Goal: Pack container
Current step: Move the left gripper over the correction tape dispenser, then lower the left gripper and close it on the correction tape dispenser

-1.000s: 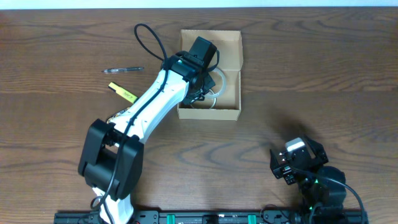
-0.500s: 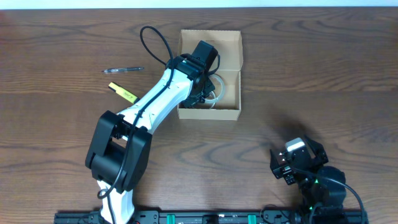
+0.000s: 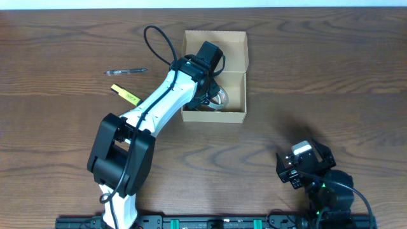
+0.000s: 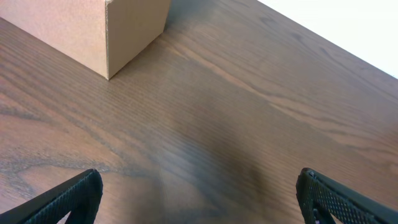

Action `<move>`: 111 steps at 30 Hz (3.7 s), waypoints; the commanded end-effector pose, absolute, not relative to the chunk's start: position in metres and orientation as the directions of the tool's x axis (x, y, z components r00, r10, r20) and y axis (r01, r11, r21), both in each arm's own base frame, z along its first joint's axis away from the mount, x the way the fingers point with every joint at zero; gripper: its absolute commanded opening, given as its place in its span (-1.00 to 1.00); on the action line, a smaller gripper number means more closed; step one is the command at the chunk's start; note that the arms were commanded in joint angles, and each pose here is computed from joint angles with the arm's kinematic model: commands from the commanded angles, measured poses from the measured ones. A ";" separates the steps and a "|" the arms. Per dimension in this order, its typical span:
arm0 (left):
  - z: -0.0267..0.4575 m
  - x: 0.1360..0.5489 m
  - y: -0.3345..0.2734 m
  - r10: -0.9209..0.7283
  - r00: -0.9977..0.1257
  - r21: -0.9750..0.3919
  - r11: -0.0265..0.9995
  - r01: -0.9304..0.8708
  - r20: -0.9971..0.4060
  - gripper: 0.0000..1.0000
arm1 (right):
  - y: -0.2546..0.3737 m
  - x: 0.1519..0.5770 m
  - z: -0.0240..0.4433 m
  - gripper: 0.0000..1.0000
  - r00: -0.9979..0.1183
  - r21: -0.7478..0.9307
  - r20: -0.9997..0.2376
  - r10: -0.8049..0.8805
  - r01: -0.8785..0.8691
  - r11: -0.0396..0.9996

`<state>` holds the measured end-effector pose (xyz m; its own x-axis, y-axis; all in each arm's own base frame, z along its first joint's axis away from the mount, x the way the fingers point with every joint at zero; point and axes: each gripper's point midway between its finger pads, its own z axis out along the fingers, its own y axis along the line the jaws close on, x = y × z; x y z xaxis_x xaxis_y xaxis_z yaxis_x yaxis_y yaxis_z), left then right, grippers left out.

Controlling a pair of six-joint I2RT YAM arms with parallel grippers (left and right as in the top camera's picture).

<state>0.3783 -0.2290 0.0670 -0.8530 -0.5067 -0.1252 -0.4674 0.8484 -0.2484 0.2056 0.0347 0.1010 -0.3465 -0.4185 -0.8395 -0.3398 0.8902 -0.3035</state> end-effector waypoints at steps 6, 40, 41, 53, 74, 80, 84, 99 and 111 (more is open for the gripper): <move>0.156 0.404 -0.217 -0.571 -0.763 -0.402 0.803 -0.441 -0.302 0.09 | 0.033 0.206 0.100 0.99 -0.353 -0.295 -0.843 -0.406 -0.327 0.898; 0.097 0.302 0.039 -0.821 0.501 -0.297 -0.424 -0.856 -0.274 0.91 | 0.033 0.206 0.100 0.98 -0.353 -0.295 -0.843 -0.406 -0.327 0.898; 0.091 0.309 0.041 -0.816 0.512 -0.306 -0.432 -0.848 -0.268 0.91 | 0.033 0.206 0.100 0.99 -0.353 -0.295 -0.843 -0.406 -0.327 0.898; 0.057 0.315 0.062 -0.779 0.551 -0.257 -0.491 -0.833 -0.298 0.91 | 0.033 0.206 0.100 0.98 -0.353 -0.295 -0.843 -0.406 -0.327 0.898; 0.003 0.329 0.052 -0.797 0.549 -0.175 -0.520 -0.836 -0.252 0.87 | 0.033 0.206 0.100 0.99 -0.353 -0.295 -0.843 -0.406 -0.327 0.898; -0.003 0.326 0.055 -0.790 0.573 -0.140 -0.555 -0.820 -0.219 0.72 | 0.033 0.206 0.100 0.98 -0.353 -0.295 -0.843 -0.406 -0.327 0.898; -0.003 0.325 0.055 -0.790 0.574 -0.136 -0.557 -0.819 -0.217 0.65 | 0.033 0.206 0.100 0.99 -0.353 -0.295 -0.843 -0.406 -0.327 0.898; -0.015 0.324 0.044 -0.802 0.572 -0.085 -0.566 -0.820 -0.172 -0.08 | 0.033 0.206 0.100 0.99 -0.353 -0.295 -0.843 -0.406 -0.327 0.898; -0.015 0.324 0.044 -0.802 0.572 -0.085 -0.566 -0.820 -0.171 -0.36 | 0.033 0.206 0.100 0.98 -0.353 -0.295 -0.843 -0.406 -0.327 0.898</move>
